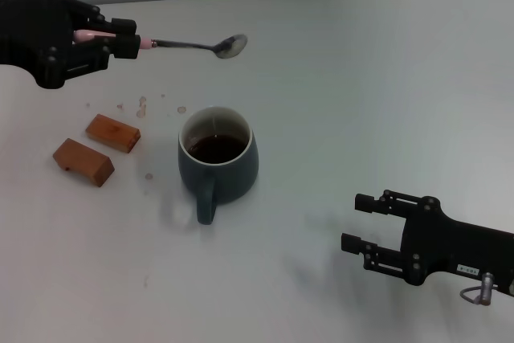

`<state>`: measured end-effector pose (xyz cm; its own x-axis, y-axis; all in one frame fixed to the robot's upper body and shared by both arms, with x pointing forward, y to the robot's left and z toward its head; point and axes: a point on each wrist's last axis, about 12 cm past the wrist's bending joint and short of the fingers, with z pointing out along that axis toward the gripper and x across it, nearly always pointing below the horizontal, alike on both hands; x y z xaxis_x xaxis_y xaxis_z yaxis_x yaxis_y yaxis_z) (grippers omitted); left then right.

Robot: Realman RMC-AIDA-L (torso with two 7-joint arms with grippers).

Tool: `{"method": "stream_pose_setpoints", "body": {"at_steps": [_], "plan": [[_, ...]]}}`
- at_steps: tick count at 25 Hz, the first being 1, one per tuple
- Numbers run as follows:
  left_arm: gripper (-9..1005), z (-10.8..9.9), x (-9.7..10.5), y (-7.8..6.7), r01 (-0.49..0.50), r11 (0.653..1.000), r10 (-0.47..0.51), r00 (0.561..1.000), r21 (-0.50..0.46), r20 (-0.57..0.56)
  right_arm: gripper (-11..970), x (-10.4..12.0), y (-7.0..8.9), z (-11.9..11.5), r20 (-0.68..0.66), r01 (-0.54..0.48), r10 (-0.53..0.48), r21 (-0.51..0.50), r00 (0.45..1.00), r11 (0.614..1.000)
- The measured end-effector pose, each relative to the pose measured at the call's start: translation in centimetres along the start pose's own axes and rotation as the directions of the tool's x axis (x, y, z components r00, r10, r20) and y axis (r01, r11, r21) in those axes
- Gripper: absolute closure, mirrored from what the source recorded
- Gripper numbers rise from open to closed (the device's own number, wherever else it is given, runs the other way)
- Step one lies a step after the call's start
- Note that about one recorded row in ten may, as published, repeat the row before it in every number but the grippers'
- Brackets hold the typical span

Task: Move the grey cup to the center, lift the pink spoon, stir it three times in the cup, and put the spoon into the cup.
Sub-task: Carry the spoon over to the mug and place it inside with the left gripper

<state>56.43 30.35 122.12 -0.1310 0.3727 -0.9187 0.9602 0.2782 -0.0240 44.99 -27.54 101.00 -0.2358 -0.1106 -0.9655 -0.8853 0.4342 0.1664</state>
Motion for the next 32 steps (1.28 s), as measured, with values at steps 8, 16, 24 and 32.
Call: {"method": "stream_pose_setpoints", "body": {"at_steps": [8, 16, 24, 32], "plan": [[860, 0.9, -3.9, -1.6, -0.138, 0.990, 0.136, 0.953, 0.014, -0.270, 303, 0.0, -0.1, 0.1, -0.005, -0.004, 0.004, 0.005, 1.000, 1.000], [860, 2.1, -5.5, -2.2, -0.178, 0.984, 0.166, 0.898, 0.008, -0.407, 303, 0.2, 0.0, 0.0, -0.013, -0.007, 0.007, 0.005, 1.000, 1.000], [860, 7.3, -6.9, -3.7, -0.219, 0.972, 0.227, 0.761, 0.088, -0.608, 303, 0.1, -0.1, 0.1, -0.018, -0.002, 0.002, -0.004, 1.000, 1.000], [860, 10.3, -7.4, -3.8, -0.281, 0.956, 0.264, 0.680, 0.090, -0.684, 303, 0.1, -0.1, 0.1, -0.019, 0.000, 0.000, -0.004, 1.000, 1.000]]}}
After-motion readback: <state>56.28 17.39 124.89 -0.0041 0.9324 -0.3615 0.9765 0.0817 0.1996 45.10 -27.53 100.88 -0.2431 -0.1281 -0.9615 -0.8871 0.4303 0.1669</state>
